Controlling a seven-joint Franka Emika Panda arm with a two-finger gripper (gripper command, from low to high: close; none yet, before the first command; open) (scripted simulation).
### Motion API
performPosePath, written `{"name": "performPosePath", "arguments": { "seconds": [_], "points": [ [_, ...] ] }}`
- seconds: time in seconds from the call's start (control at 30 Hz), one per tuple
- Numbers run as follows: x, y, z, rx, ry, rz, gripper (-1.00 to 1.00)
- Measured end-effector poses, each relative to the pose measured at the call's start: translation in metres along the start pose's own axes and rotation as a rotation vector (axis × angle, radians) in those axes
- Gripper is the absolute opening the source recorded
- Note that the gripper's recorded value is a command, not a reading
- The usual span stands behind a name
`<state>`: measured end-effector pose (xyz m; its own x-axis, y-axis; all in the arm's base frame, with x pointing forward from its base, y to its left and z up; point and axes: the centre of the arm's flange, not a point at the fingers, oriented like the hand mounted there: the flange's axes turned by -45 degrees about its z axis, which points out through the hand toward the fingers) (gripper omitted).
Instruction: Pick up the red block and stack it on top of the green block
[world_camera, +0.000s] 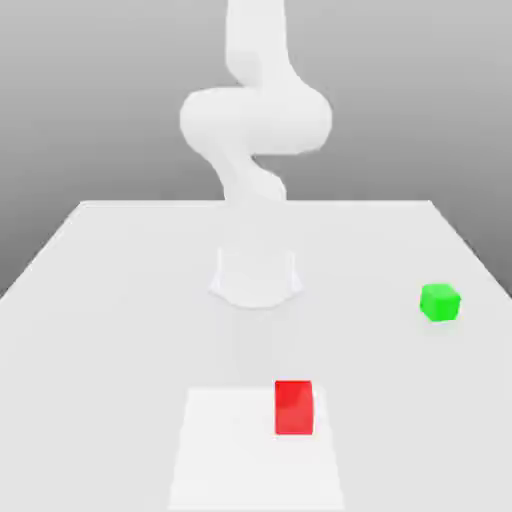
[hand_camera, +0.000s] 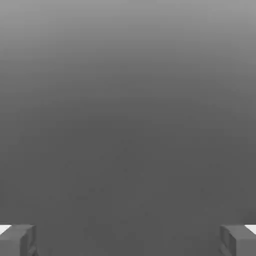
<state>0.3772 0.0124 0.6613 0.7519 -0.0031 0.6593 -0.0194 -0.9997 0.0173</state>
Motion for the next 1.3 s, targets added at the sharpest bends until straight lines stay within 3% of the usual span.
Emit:
{"name": "performPosePath", "arguments": {
  "seconds": [0.3, 0.6, 0.93, 0.97, 1.3],
  "points": [
    [-0.103, -0.028, 0.207, -0.051, -0.337, -0.025, 0.0],
    [-0.29, -0.046, 0.327, 0.012, -0.691, -0.006, 0.0],
    [-0.342, -0.047, 0.375, 0.019, -0.716, 0.005, 0.0],
    [-0.347, -0.047, 0.379, 0.019, -0.718, 0.004, -1.0],
    [-0.335, -0.048, 0.369, 0.019, -0.714, 0.006, -1.0]
  ]
}}
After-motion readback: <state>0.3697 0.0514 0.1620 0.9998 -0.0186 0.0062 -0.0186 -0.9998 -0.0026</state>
